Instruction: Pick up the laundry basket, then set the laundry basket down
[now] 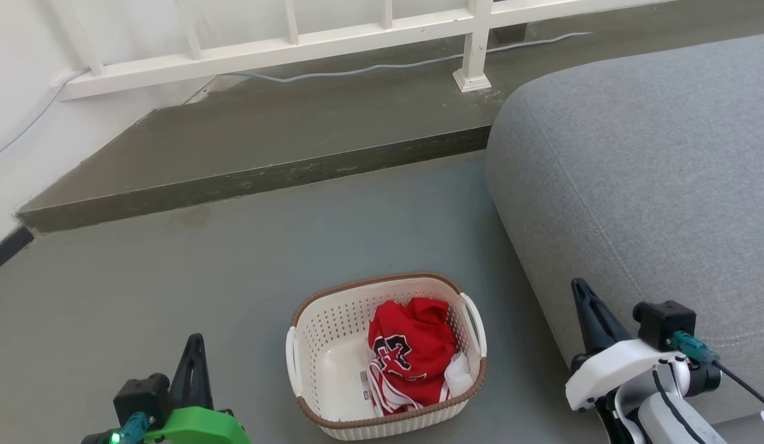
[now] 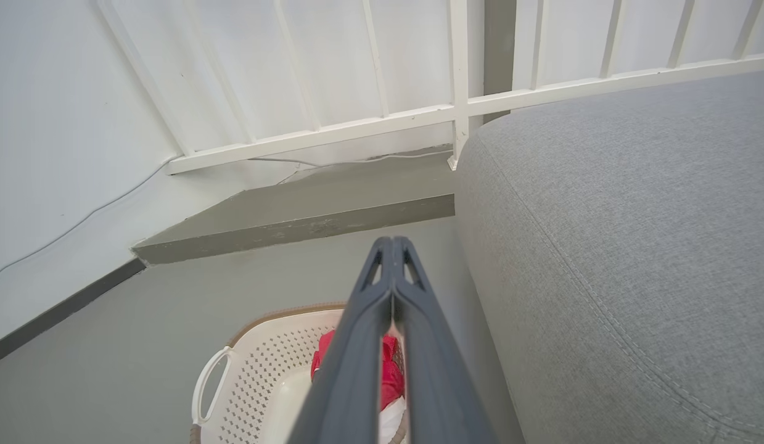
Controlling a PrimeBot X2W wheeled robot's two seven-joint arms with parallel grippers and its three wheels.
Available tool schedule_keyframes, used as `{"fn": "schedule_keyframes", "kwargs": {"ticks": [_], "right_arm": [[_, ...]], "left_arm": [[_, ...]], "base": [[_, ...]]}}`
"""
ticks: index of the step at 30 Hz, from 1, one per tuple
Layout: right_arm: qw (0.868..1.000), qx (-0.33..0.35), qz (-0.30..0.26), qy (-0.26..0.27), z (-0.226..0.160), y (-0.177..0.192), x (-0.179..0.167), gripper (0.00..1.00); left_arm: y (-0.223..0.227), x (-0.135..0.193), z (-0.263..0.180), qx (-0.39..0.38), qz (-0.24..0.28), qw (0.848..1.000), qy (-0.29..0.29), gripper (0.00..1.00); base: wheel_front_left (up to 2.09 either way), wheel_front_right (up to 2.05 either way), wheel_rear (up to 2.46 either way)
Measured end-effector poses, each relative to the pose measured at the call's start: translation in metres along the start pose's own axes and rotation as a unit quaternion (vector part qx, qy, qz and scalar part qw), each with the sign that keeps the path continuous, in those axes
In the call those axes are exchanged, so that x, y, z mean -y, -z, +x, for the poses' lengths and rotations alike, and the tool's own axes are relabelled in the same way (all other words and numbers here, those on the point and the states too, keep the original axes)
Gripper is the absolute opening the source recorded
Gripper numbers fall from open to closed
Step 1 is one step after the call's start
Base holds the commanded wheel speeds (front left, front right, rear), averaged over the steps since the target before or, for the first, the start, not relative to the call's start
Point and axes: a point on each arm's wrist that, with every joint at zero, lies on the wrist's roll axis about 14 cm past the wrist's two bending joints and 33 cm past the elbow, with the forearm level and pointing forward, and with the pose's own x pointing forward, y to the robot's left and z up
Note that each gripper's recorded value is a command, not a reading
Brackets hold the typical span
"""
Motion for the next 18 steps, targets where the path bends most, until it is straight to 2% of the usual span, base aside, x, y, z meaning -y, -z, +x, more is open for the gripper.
{"fn": "schedule_keyframes", "kwargs": {"ticks": [8,18], "right_arm": [[0.999,-0.007,0.044,0.01,0.003,0.0,0.004,0.0],[0.991,-0.019,0.128,0.03,0.006,0.001,0.012,0.0]], "left_arm": [[0.006,-0.012,-0.001,-0.017,-0.037,0.999,-0.021,0.0],[0.013,-0.022,-0.002,-0.041,-0.121,0.991,-0.04,0.0]], "base": [[0.0,0.0,0.0],[0.0,0.0,0.0]]}}
